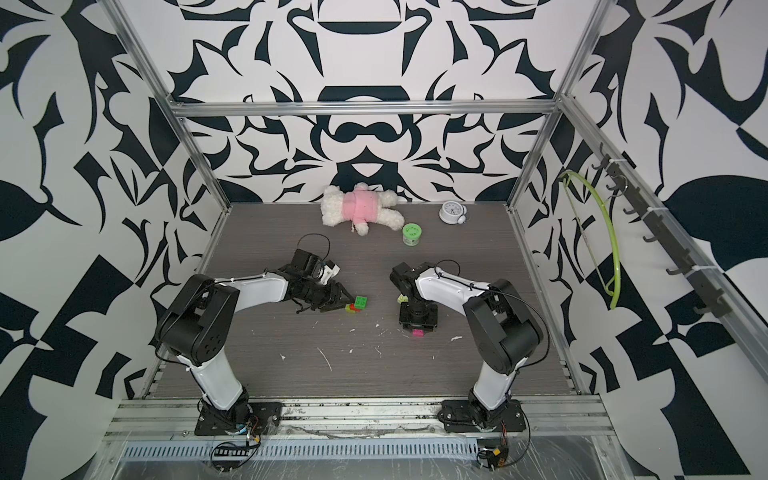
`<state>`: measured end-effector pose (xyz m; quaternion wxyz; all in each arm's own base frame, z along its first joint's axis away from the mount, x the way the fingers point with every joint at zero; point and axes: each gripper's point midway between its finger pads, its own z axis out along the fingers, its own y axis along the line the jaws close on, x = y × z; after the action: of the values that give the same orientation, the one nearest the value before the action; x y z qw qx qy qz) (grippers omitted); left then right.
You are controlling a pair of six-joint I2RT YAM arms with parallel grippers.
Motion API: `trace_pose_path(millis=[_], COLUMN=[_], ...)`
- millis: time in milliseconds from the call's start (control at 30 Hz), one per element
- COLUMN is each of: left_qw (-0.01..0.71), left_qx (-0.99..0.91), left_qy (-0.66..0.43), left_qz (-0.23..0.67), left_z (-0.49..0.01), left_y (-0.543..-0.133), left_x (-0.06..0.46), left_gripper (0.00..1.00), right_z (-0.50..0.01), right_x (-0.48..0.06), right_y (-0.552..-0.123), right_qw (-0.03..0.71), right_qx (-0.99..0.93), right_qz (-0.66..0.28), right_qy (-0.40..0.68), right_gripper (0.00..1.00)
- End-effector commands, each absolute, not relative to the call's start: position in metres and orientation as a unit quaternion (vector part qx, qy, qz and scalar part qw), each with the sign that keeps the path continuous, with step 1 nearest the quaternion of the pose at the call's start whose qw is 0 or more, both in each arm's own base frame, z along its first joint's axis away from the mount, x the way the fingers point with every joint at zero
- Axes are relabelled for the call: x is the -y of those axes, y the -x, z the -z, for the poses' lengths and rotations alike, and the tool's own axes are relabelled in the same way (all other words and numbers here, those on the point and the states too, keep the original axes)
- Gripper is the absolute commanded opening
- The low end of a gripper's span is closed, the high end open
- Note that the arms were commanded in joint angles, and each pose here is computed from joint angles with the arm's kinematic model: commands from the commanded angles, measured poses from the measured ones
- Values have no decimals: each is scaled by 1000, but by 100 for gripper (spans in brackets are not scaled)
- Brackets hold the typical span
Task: Assemble the letter y with lego
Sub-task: Pick up the lego brick from the center of the board.
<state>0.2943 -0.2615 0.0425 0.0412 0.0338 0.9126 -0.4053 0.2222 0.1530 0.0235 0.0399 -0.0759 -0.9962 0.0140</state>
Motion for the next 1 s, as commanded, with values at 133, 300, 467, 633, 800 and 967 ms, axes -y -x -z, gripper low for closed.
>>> trace_pose_path(millis=[133,300,467,633,800,967], left_qw=[15,15,14,18,20,18], left_qx=[-936,-935,-935,-935,-935,-935], left_qy=[-5,-6,-5,-6,-7,-6], left_qz=[352,353,354,355,355,354], left_z=[-14,-15,-14,-16,-17,-15], left_y=[-281,-281,-281,-282,-281,-282], left_x=[239,239,239,239,239,238], left_gripper=[49,49,49,49,49,49], right_z=[-29,-55,-95,-106,-99,-87], right_x=[-154,-154,-158,-155,-146,-138], right_y=[-224,-242,-260,-262,-259,-258], right_qw=[35,-7,-53,-71,-51,-32], right_qx=[997,1000,983,924,882,869], right_qz=[-10,-6,-8,-23,-26,-14], right_qy=[75,11,-174,-376,-468,-493], right_gripper=[33,25,23,16,13,12])
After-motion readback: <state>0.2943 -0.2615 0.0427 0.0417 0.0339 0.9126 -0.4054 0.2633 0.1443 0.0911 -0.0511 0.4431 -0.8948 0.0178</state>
